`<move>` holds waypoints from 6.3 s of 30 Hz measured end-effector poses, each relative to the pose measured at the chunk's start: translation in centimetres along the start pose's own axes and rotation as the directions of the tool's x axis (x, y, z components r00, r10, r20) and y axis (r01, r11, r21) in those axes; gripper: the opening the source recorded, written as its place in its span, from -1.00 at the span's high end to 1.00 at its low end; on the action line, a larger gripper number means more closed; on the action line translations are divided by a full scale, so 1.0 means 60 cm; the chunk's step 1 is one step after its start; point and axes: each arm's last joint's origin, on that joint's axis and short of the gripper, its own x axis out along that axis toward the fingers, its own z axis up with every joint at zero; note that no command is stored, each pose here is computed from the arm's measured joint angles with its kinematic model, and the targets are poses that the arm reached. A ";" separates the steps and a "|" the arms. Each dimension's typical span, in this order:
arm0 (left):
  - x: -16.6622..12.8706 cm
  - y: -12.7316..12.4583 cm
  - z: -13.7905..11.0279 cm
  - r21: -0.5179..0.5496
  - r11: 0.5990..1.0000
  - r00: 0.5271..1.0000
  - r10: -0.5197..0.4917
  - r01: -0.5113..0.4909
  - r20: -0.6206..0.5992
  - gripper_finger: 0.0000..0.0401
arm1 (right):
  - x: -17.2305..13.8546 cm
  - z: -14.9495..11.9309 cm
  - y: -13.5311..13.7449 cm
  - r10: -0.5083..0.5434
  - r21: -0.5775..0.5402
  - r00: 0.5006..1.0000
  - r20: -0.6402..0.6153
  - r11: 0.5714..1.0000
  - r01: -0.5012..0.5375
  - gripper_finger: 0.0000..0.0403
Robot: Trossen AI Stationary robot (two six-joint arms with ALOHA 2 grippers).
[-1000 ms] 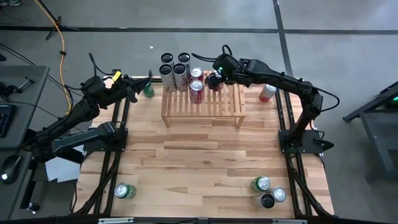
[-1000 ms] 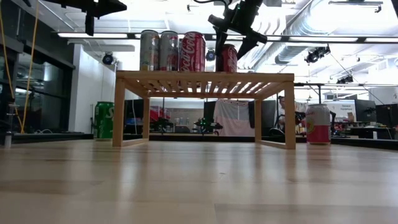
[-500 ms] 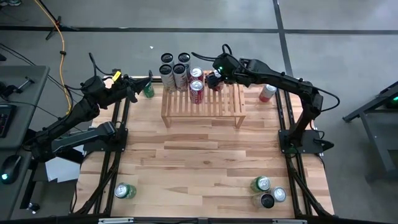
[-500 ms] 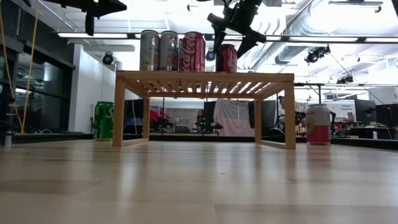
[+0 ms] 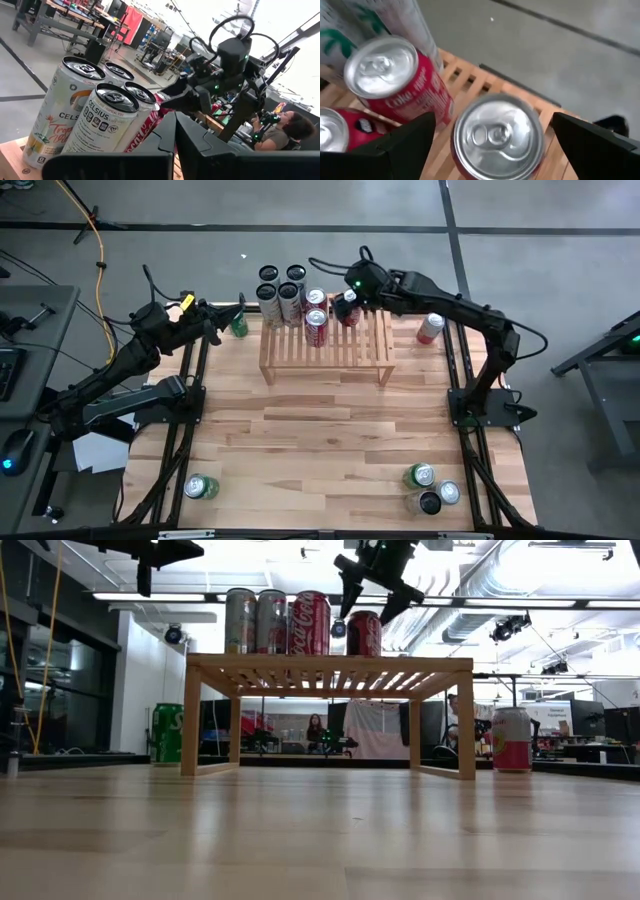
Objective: Place canned beverage on shelf
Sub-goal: Put the red soda can on the shelf aligned with other red soda can
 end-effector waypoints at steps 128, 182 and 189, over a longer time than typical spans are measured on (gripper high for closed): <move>0.000 0.000 0.000 0.011 1.000 1.000 0.003 -0.003 0.000 1.00 | 0.063 0.132 -0.102 0.312 -0.506 0.940 -0.139 0.793 -0.338 -0.39; 0.000 0.000 0.000 0.006 1.000 1.000 0.003 -0.003 0.001 1.00 | 0.120 0.106 -0.043 0.420 -0.185 0.884 -0.206 0.870 -0.456 -0.39; 0.000 0.000 0.000 0.006 1.000 1.000 0.003 -0.003 0.001 1.00 | 0.120 0.106 -0.043 0.406 -0.189 0.891 -0.202 0.877 -0.442 -0.43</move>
